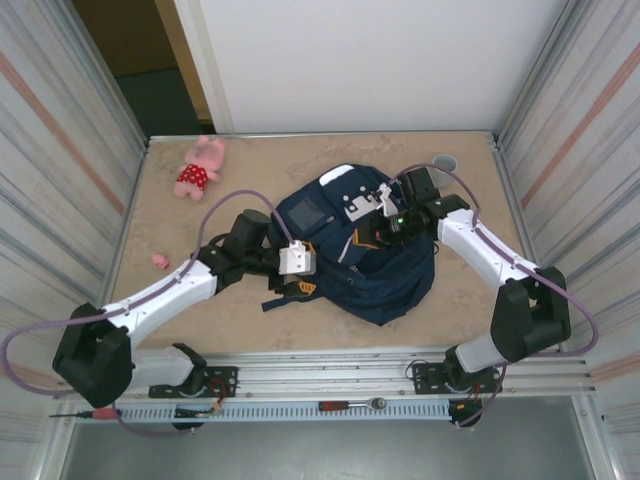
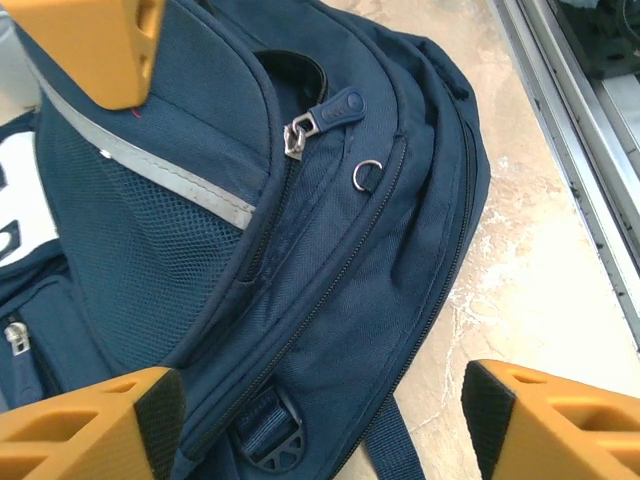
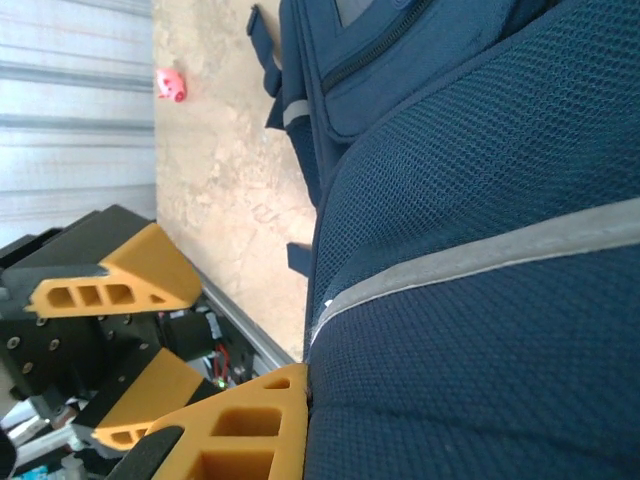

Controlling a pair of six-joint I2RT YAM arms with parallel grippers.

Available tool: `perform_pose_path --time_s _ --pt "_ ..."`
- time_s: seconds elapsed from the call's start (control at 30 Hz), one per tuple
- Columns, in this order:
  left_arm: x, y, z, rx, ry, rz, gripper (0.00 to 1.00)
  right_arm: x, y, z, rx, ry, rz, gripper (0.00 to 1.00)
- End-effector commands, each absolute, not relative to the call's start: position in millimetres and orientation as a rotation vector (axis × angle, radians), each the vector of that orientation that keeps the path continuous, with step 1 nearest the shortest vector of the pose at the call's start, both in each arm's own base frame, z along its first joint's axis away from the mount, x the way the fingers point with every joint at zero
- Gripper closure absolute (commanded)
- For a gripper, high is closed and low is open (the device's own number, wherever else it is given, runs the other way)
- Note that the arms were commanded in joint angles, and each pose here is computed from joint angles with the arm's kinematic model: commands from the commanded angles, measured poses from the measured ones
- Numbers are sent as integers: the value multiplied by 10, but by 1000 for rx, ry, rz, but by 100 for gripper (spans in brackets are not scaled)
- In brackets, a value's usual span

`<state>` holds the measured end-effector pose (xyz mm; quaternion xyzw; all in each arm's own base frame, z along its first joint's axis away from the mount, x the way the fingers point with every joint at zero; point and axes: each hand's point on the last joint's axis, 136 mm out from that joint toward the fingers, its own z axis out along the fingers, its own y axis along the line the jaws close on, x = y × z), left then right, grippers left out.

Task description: Pack books, pencil case, and school supplies into a backpack

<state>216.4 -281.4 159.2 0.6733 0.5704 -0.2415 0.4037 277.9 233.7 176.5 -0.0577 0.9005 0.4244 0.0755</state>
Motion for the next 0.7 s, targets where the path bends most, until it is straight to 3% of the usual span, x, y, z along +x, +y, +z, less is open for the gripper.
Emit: perform_pose_path --time_s 0.0,0.33,0.67 --pt "2208 -2941 1680 1727 1320 -608 27 2731 2425 1958 -312 2631 1356 94" --pt "2411 -3241 1623 1715 1257 -607 28 2731 2414 1926 -309 2646 1358 94" --pt "2597 -3404 1502 1702 1248 -598 41 2695 2413 1943 -300 2647 1378 96"
